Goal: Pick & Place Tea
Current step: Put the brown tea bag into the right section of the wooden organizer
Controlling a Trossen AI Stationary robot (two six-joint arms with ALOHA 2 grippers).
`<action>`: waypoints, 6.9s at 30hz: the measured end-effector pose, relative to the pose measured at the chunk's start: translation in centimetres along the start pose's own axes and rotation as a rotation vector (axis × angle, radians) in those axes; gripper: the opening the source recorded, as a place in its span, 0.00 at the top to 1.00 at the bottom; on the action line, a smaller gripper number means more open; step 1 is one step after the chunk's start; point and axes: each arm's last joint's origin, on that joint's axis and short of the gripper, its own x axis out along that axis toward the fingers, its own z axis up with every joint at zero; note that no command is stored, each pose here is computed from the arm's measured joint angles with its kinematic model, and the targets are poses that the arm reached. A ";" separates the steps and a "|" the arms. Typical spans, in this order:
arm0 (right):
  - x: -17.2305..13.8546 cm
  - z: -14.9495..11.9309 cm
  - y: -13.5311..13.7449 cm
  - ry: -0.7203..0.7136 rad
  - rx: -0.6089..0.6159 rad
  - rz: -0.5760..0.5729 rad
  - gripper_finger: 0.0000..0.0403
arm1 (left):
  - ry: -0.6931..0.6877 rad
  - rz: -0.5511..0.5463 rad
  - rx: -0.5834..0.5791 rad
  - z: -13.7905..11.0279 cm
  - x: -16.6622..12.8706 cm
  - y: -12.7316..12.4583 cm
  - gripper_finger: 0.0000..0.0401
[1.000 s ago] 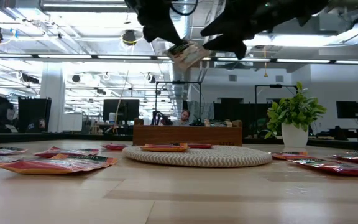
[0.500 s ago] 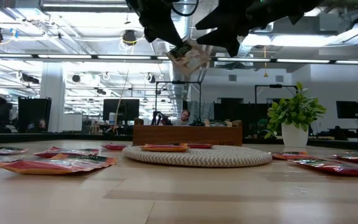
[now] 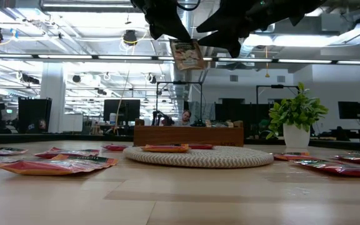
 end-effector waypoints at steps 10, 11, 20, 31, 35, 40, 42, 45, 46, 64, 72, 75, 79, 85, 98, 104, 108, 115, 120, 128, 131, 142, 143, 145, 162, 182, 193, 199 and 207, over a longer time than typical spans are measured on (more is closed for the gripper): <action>-0.1 -0.3 -0.4 0.033 0.009 -0.017 0.57 | 0.025 -0.001 0.001 -0.2 0.0 0.0 1.00; -0.1 -0.3 -0.5 0.038 0.010 -0.018 0.57 | 0.031 -0.002 0.001 -0.3 0.0 0.0 1.00; -0.1 -0.4 -0.5 0.040 0.010 -0.018 0.58 | 0.006 -0.002 0.000 -0.1 0.0 0.0 1.00; -0.1 -0.2 -0.6 0.027 0.010 -0.020 0.59 | -0.012 -0.043 0.013 0.0 1.5 -0.9 1.00; -0.1 -0.3 -0.6 0.034 0.018 -0.022 0.62 | -0.004 -0.052 0.019 -0.2 2.5 -1.4 1.00; -0.1 -0.6 -0.7 0.068 0.023 -0.028 0.67 | -0.005 -0.053 0.022 -0.2 2.7 -1.4 1.00; -0.1 -0.9 -0.7 0.092 0.027 -0.033 0.67 | -0.003 -0.052 0.022 -0.2 2.7 -1.4 1.00; -0.2 -1.1 -0.7 0.116 0.030 -0.037 0.65 | 0.002 -0.049 0.022 -0.3 2.7 -1.4 1.00; -0.2 -1.2 -0.7 0.122 0.031 -0.038 0.64 | 0.006 -0.043 0.023 -0.3 2.7 -1.4 1.00; -0.2 -1.5 -0.7 0.161 0.054 -0.017 0.59 | 0.050 -0.031 0.026 -0.8 2.7 -1.3 1.00; 0.6 -4.2 0.1 0.381 0.140 -0.010 0.58 | 0.335 -0.039 0.037 -3.5 2.2 -1.4 1.00; 2.0 -5.2 0.4 0.411 0.193 -0.011 0.58 | 0.462 -0.007 0.006 -4.6 1.7 -1.2 1.00; 3.7 -6.5 0.3 0.433 0.281 -0.029 0.59 | 0.615 0.029 -0.056 -5.9 1.0 -0.4 1.00; 5.1 -7.9 -0.7 0.477 0.452 -0.098 0.59 | 0.692 0.051 -0.142 -7.7 0.8 1.0 1.00; 6.8 -10.6 -1.4 0.565 0.655 -0.210 0.59 | 0.557 0.106 -0.385 -15.5 -4.2 2.2 1.00; 6.9 -10.7 -1.5 0.540 0.721 -0.272 0.59 | 0.494 0.118 -0.446 -18.1 -7.0 1.7 1.00; 6.8 -9.8 -1.4 0.487 0.729 -0.284 0.59 | 0.448 0.133 -0.446 -18.8 -8.2 1.6 1.00; 8.1 -7.7 0.0 0.386 0.692 -0.208 0.59 | 0.387 0.139 -0.440 -18.5 -8.9 1.6 1.00; 8.7 -8.7 0.3 0.403 0.713 -0.287 0.59 | 0.378 0.135 -0.410 -18.4 -8.8 1.7 1.00; 9.6 -9.8 0.7 0.414 0.783 -0.335 0.59 | 0.363 0.139 -0.343 -18.2 -8.8 1.7 1.00; 10.2 -10.4 1.0 0.439 0.784 -0.350 0.59 | 0.358 0.137 -0.328 -18.2 -8.7 1.7 1.00; 10.2 -10.9 1.1 0.465 0.792 -0.453 0.61 | 0.358 0.138 -0.300 -18.1 -8.7 1.8 1.00; 10.1 -11.0 1.1 0.473 0.796 -0.462 0.62 | 0.357 0.137 -0.298 -18.1 -8.7 1.8 1.00; 10.0 -11.2 1.2 0.492 0.795 -0.475 0.64 | 0.357 0.137 -0.296 -18.1 -8.7 1.8 1.00; 9.4 -11.9 2.0 0.525 0.779 -0.551 0.73 | 0.358 0.133 -0.276 -18.1 -8.7 1.8 1.00; 6.2 -10.3 2.6 0.542 0.747 -0.662 0.73 | 0.330 0.152 -0.277 -17.9 -8.6 1.9 1.00; 5.0 -11.2 2.3 0.654 0.743 -0.780 0.73 | 0.322 0.160 -0.276 -17.8 -8.6 1.9 1.00; 4.9 -11.2 2.0 0.664 0.746 -0.796 0.73 | 0.310 0.160 -0.276 -17.7 -8.6 1.9 1.00; 4.5 -11.6 1.3 0.700 0.712 -0.817 0.73 | 0.311 0.160 -0.274 -17.7 -8.6 1.9 1.00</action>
